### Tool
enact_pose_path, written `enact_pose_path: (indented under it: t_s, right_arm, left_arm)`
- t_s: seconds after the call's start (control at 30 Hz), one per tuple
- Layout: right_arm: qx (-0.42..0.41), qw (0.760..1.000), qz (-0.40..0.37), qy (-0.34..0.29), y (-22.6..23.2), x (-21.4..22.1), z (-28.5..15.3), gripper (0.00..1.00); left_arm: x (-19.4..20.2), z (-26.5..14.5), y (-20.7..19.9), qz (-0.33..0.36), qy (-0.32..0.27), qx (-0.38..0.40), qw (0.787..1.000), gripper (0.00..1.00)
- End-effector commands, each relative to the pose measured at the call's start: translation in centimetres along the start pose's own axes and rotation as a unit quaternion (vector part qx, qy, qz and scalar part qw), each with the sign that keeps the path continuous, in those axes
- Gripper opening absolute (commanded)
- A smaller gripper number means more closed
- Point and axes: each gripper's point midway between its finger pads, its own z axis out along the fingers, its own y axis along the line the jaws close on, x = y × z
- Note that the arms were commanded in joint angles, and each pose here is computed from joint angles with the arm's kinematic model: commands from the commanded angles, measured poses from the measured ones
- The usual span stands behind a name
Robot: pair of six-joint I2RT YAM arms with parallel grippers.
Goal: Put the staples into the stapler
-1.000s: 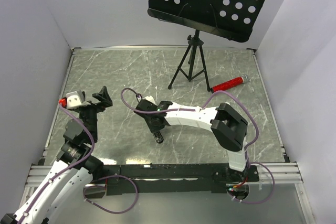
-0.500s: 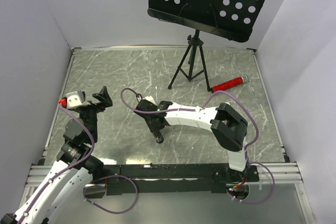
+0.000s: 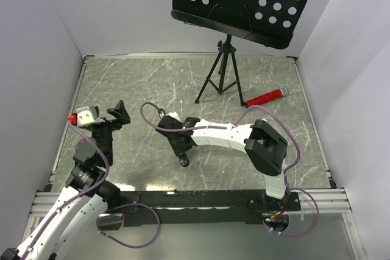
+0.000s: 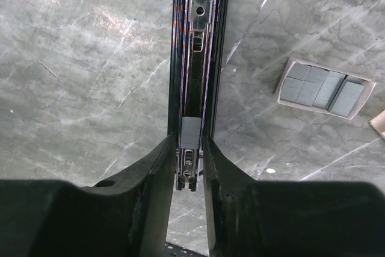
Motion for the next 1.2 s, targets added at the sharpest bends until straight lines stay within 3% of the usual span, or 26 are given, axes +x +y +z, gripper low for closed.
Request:
enact_pose_path:
  t_s: [0.0,0.27,0.5,1.17]
  right_arm:
    - [-0.011,1.000,0.008,-0.013,0.7,-1.1,-1.3,0.35]
    - [0.012,0.999,0.026,-0.036,-0.9,-3.2,-2.0,0.38]
    - [0.030,0.998,0.035,-0.039,-2.5,-5.1,-1.3,0.48]
    - [0.034,0.999,0.033,0.017,-2.8,-1.9,1.0,0.51]
  left_arm:
    - [-1.1,-0.1,-0.2,-0.014,-0.015,0.002,1.000,0.99]
    - [-1.0,-0.1,-0.2,-0.015,-0.014,0.003,1.000,0.99]
    - [-0.9,0.0,-0.3,-0.013,-0.013,0.005,1.000,0.99]
    - [-1.0,-0.1,-0.2,-0.014,-0.014,0.004,1.000,0.99]
